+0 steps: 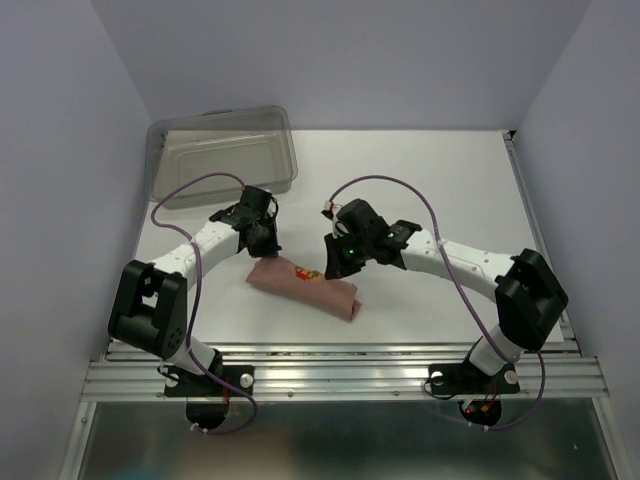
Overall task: Roll the t-shirts
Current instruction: Roll the T-shirt to the center of the board.
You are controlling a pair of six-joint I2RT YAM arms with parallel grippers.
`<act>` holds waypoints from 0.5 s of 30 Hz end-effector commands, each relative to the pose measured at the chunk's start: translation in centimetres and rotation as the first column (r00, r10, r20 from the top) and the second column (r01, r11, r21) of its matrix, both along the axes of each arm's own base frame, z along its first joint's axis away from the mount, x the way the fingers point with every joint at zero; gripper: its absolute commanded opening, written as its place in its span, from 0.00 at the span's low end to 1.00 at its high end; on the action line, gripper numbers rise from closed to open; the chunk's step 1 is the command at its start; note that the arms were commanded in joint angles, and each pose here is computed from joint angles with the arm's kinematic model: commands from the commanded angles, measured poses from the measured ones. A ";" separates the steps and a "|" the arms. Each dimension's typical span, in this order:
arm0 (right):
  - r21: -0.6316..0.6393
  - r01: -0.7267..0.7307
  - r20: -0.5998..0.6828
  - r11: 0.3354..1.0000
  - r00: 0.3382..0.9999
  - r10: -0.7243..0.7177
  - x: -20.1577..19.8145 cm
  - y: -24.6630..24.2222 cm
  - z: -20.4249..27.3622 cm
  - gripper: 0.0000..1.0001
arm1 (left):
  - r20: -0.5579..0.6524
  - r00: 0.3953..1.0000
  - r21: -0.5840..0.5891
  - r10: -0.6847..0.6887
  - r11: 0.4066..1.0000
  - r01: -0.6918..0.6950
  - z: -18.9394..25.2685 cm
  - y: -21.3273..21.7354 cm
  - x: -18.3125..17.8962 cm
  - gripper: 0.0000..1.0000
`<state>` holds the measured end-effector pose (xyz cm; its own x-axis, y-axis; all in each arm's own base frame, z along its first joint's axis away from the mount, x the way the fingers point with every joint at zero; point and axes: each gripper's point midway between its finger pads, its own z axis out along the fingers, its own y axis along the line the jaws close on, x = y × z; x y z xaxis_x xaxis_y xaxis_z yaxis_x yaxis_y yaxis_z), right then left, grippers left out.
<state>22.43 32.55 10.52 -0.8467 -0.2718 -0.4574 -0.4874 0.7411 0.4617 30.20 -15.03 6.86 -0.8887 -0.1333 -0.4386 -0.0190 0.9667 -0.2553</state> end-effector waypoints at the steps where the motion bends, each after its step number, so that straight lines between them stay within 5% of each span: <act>1: 0.046 -0.015 0.090 0.999 0.996 0.010 0.7 3.1 2.9 0.09 | 0.004 1.000 0.008 -0.012 1.000 0.012 0.0 0.2 0.1 0.00; 6: 0.113 -0.008 0.072 0.994 0.997 -0.001 1.6 5.9 2.1 0.08 | 0.000 1.000 -0.003 -0.004 1.000 0.004 -0.3 0.1 0.0 0.00; 15: -0.007 0.070 0.026 0.998 0.997 -0.070 3.4 5.1 -5.8 0.05 | 0.055 0.998 0.011 0.032 0.999 -0.033 1.7 1.2 0.4 0.00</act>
